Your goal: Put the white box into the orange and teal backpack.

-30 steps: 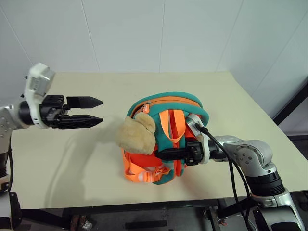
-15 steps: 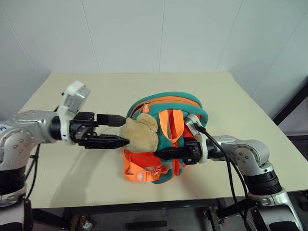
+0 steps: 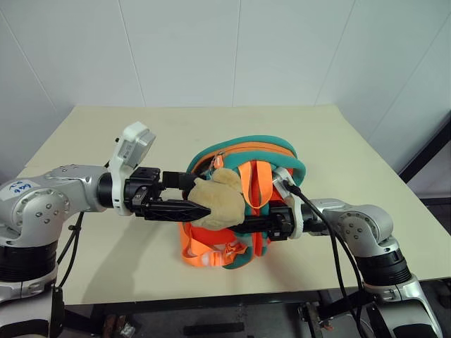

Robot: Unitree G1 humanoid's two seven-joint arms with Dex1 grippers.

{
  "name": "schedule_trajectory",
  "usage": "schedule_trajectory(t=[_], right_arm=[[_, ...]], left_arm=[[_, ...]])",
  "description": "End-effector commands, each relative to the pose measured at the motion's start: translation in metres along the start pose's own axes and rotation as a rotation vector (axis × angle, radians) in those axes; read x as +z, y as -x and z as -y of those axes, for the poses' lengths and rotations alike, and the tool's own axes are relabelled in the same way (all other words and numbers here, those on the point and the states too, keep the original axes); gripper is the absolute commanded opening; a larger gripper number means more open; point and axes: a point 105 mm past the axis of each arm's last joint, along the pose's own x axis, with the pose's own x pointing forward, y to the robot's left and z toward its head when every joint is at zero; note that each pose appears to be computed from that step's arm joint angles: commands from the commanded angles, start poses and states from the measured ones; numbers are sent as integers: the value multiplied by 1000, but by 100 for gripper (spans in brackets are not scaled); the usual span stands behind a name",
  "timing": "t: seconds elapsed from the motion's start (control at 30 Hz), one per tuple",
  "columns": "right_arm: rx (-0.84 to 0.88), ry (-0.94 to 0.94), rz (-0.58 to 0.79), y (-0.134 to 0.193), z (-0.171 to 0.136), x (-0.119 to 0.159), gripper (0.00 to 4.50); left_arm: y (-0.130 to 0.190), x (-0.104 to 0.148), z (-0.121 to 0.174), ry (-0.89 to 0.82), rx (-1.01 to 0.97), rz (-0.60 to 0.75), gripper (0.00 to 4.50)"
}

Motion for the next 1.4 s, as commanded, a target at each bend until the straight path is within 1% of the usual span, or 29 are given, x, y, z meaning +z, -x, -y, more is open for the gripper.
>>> schedule_trajectory(t=[0.03, 0.3, 0.4, 0.57, 0.83, 0.93, 1.0, 1.03, 1.13, 1.23, 1.3, 1.4], right_arm=[[28, 31, 5, -4, -6, 5, 35], [32, 35, 1, -5, -5, 5, 35], [35, 37, 0, -5, -4, 6, 35], [42, 38, 2, -7, -4, 6, 35], [45, 41, 4, -8, -4, 6, 35], [45, 41, 6, -9, -4, 6, 35], [47, 41, 6, -9, -4, 6, 35], [48, 42, 7, -9, -5, 6, 35], [45, 43, 7, -9, -5, 6, 35], [44, 44, 6, -9, -5, 7, 35], [42, 45, 7, -9, -5, 7, 35], [41, 45, 7, -8, -5, 7, 35]], left_arm=[[9, 12, 17, -30, -32, -9, 448], [23, 17, 23, -39, 12, -56, 448], [22, 19, 26, -39, -2, -54, 448], [13, 11, 34, -7, -54, -75, 448], [5, 3, 28, -6, -48, -71, 448], [-1, -1, 17, -40, -9, -67, 448], [-7, -7, 2, -109, 62, -95, 448], [-12, -5, -2, -110, 73, -69, 448], [-19, -5, -1, -123, 46, -51, 448], [-20, -8, -1, -116, 41, -57, 448], [-20, -6, 0, -108, 33, -37, 448], [-18, -3, 2, -109, 26, -18, 386]])
